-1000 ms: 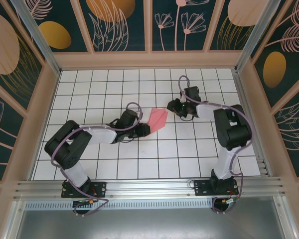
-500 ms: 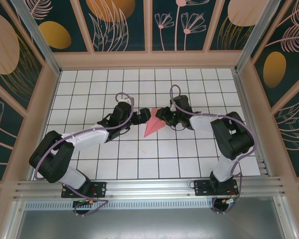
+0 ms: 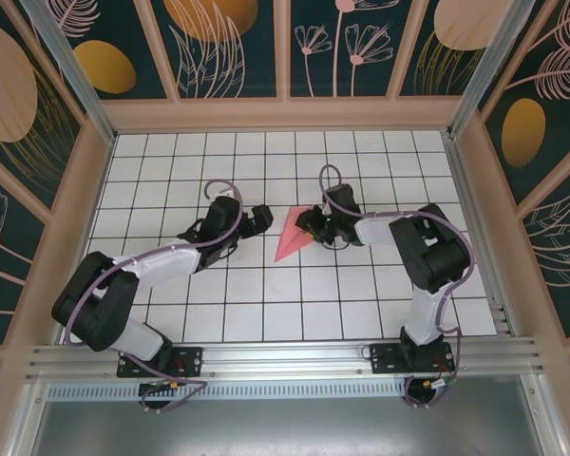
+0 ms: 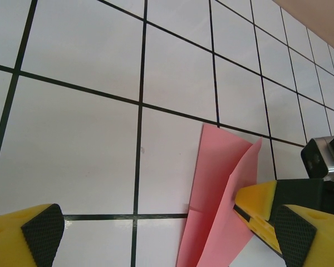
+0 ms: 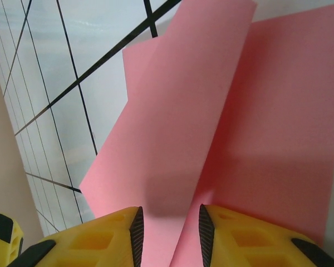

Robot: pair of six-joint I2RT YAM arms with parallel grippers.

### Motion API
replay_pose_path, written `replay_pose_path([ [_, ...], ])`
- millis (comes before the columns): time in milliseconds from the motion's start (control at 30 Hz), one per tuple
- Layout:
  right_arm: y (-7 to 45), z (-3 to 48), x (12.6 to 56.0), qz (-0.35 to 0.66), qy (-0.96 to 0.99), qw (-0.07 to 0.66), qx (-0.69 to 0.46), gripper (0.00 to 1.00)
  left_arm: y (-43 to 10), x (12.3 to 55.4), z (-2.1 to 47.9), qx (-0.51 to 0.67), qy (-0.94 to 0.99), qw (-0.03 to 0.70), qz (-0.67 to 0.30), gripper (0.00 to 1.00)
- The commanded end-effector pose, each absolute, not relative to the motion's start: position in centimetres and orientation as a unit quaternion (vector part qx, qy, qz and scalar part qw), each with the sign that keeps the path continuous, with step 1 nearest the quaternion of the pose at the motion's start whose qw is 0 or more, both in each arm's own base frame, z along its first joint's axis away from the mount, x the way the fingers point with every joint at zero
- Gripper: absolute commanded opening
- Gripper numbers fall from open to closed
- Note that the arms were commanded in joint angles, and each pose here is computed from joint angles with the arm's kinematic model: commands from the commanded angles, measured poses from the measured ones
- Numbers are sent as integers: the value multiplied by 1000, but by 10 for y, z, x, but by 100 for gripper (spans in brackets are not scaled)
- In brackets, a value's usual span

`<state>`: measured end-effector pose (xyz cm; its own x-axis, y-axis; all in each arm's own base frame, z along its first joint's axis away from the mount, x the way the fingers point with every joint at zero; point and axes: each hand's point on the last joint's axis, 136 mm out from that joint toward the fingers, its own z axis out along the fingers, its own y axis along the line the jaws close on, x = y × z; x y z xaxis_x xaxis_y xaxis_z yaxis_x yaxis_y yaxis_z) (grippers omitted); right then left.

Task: Fold a paper plane with a square sheet of paper (pick it up from the middle)
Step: Turn over the paper at the center of the table.

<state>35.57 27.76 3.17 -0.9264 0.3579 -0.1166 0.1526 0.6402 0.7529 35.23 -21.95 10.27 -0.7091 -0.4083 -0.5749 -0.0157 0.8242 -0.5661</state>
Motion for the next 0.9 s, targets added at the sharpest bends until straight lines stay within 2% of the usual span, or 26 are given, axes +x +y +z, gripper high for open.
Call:
replay_pose_path([
  [0,296,42,360,429,886,129,121,34,-216,352,96,-132,886,350,-275,98],
  [167,303,47,358,445,879,131,106,29,-216,351,96,-135,885,343,-284,98],
  [333,304,50,357,459,872,138,103,15,-221,350,98,-136,882,326,-313,99],
  [467,305,77,356,500,846,166,77,6,-233,341,102,-118,875,305,-358,98],
  [700,296,150,342,596,777,204,-8,4,-266,318,126,-48,848,261,-460,98],
  [867,294,188,334,624,752,209,-40,4,-283,310,158,-17,805,260,-533,98],
])
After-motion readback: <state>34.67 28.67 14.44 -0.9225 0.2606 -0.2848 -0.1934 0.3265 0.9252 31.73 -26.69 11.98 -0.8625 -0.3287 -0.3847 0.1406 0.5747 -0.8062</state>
